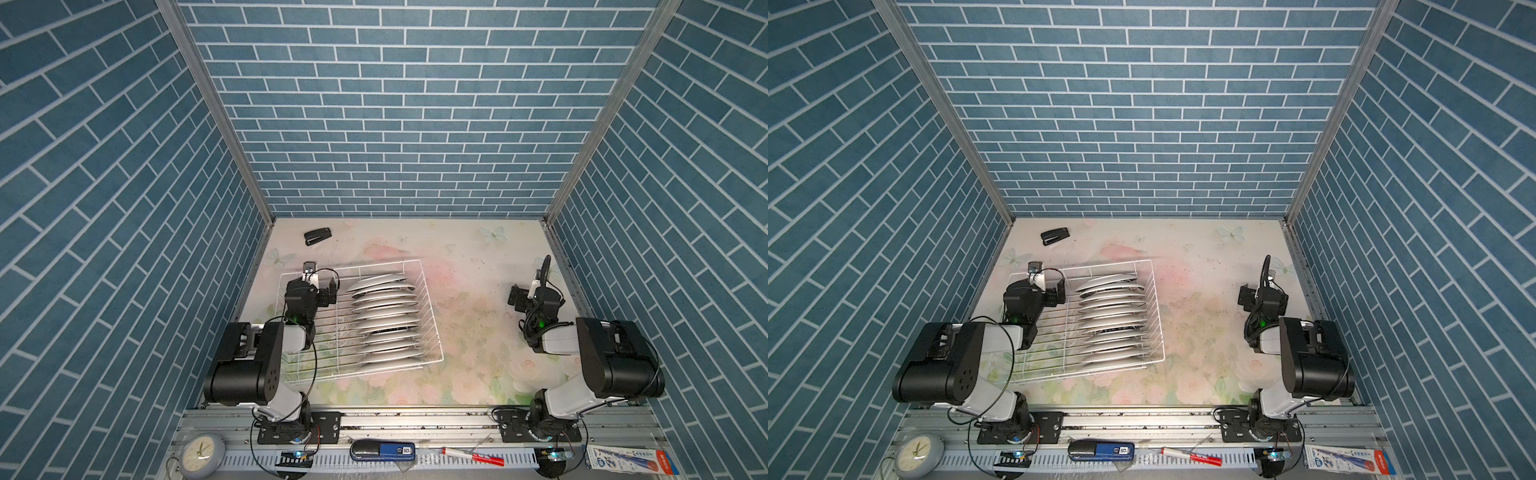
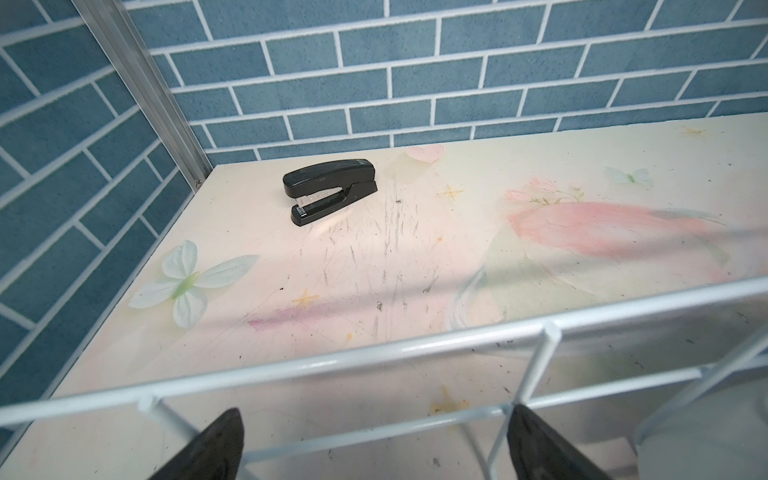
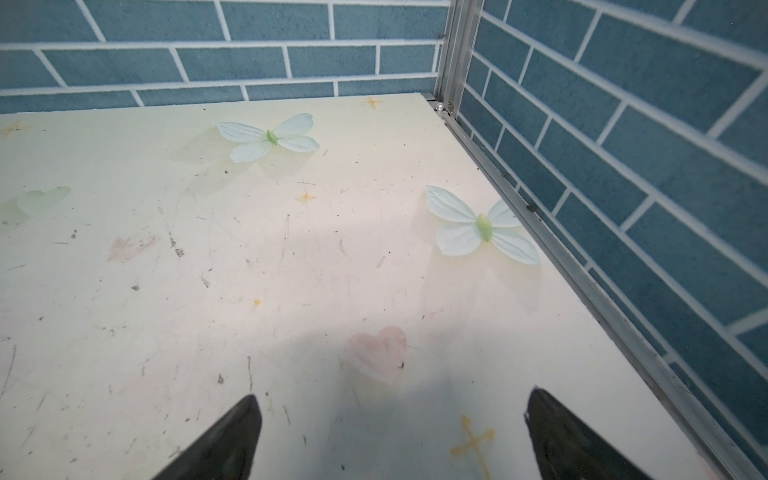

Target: Unload the plates from the dish rack

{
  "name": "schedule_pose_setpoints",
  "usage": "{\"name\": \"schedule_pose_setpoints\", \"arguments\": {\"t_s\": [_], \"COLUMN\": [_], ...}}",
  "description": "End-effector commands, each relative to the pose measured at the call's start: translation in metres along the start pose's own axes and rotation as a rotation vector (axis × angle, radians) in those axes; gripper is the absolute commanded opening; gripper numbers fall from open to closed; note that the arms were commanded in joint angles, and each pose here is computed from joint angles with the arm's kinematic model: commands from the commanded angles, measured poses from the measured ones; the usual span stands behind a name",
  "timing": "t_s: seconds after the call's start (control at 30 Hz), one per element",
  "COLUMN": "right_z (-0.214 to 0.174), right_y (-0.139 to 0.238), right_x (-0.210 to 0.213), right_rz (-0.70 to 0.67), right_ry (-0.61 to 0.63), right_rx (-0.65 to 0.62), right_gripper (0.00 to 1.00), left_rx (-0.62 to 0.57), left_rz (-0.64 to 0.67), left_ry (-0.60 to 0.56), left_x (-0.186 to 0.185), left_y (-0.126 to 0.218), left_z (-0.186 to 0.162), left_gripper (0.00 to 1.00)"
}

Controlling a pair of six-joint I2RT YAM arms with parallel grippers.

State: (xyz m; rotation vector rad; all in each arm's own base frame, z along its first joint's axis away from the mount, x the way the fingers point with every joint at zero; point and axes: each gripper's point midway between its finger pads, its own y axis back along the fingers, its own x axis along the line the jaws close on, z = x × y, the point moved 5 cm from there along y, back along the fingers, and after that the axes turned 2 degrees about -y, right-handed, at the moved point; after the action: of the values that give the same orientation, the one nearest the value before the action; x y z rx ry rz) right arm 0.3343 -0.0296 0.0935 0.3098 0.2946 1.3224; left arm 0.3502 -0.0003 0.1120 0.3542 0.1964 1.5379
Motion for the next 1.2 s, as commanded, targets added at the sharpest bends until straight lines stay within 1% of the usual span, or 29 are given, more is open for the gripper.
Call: {"name": "schedule_pose_setpoints", "arguments": {"t_s": [0.0,0.6,0.67,0.73,0.8,0.93,1.03,1.17], "right_z": [0.016,0.016,0.017,0.020,0.027,0.042,0.054,0.064], "right_y": [-0.003,-0.002,0.001,0.004,0.009,0.022,0.033,0.045], "right_x": [0.002,0.002,0.002,-0.001,-0.001,-0.003,-0.004,-0.003], "right_rz": [0.000,0.003,0.007,-0.009,-0.008,-0.003,0.003,0.020], "right_ry": [-0.022,-0.021,-0.027,-0.038,-0.034,-0.031,-0.036,-0.059], "right_rx": [-0.045,-0.050,-0.068,-0.080,-0.084,-0.065,-0.056,-0.033], "right_gripper": [0.99,0.99,0.99,0.99,0.99,0.99,0.99,0.99], "left_rx": [0.012,0.010,0.016,0.011,-0.004,0.011,0.061,0.065], "left_rz": [0.004,0.006,0.043,0.091,0.093,0.097,0.098,0.117], "left_ry": [-0.009,-0.008,0.004,0.025,0.022,0.029,0.061,0.090], "left_x": [0.000,0.000,0.005,0.011,0.012,0.013,0.015,0.019], "left_y": [0.000,0.001,0.002,0.007,0.011,0.020,0.030,0.043], "left_z": [-0.002,-0.002,0.000,0.005,0.010,0.021,0.035,0.048], "left_gripper": [0.99,0.99,0.99,0.99,0.99,0.99,0.99,0.99]}}
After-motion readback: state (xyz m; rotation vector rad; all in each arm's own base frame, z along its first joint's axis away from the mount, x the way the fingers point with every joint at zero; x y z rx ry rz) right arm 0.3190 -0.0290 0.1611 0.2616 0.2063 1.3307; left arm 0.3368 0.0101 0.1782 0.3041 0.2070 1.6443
